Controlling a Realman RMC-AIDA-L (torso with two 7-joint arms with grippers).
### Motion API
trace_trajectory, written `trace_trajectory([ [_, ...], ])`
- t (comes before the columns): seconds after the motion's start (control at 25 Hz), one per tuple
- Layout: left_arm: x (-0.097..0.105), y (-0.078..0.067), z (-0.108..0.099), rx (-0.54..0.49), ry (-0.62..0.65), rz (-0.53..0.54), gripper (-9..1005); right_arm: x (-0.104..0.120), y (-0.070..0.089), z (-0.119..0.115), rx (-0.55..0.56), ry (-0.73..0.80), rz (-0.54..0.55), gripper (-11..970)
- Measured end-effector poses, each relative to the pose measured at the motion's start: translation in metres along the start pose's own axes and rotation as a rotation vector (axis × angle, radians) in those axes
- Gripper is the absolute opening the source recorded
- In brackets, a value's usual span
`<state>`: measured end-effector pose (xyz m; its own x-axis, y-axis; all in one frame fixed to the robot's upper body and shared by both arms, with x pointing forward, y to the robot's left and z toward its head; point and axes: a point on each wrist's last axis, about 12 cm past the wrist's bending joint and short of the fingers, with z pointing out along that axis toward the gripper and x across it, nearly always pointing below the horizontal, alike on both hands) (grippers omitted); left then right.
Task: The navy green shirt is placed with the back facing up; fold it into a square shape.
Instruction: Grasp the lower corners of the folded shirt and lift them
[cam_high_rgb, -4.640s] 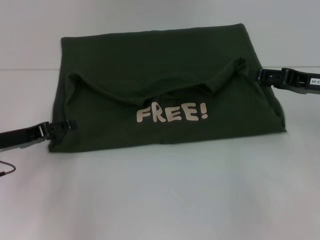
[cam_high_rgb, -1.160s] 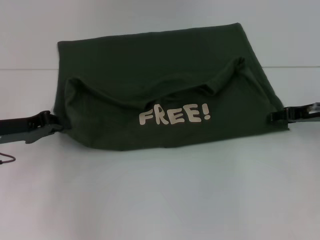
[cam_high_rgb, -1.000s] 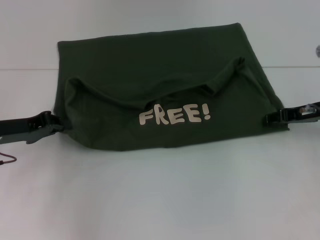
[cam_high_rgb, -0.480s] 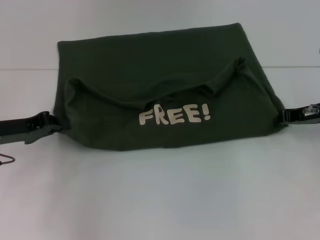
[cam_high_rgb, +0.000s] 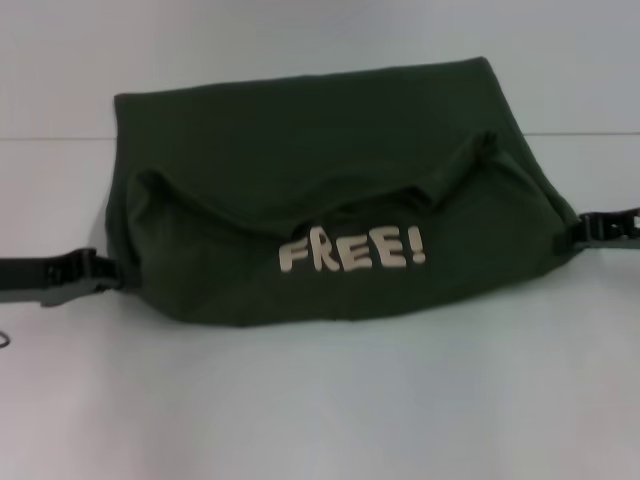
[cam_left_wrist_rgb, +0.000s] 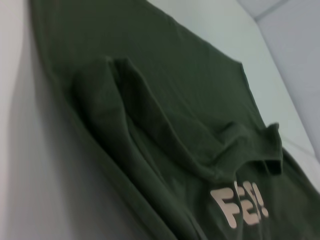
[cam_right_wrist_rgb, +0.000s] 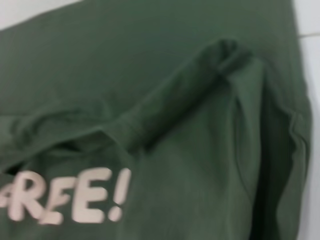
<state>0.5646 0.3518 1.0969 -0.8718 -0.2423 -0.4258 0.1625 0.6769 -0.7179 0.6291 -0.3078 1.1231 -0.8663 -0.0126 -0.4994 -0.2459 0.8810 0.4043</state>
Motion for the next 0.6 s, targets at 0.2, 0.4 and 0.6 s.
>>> trace_trajectory([
  [0.2,0.010,0.000,-0.017,0.016,0.113,0.019,5,0.018,0.001,-0.025,-0.102,0.072,0.005,21],
  [0.4,0.027,-0.002,-0.033,0.052,0.237,0.035,6,0.048,0.002,-0.038,-0.203,0.214,0.015,21],
  [0.6,0.053,-0.001,-0.052,0.098,0.335,0.030,6,0.077,-0.003,-0.048,-0.279,0.305,0.056,21],
])
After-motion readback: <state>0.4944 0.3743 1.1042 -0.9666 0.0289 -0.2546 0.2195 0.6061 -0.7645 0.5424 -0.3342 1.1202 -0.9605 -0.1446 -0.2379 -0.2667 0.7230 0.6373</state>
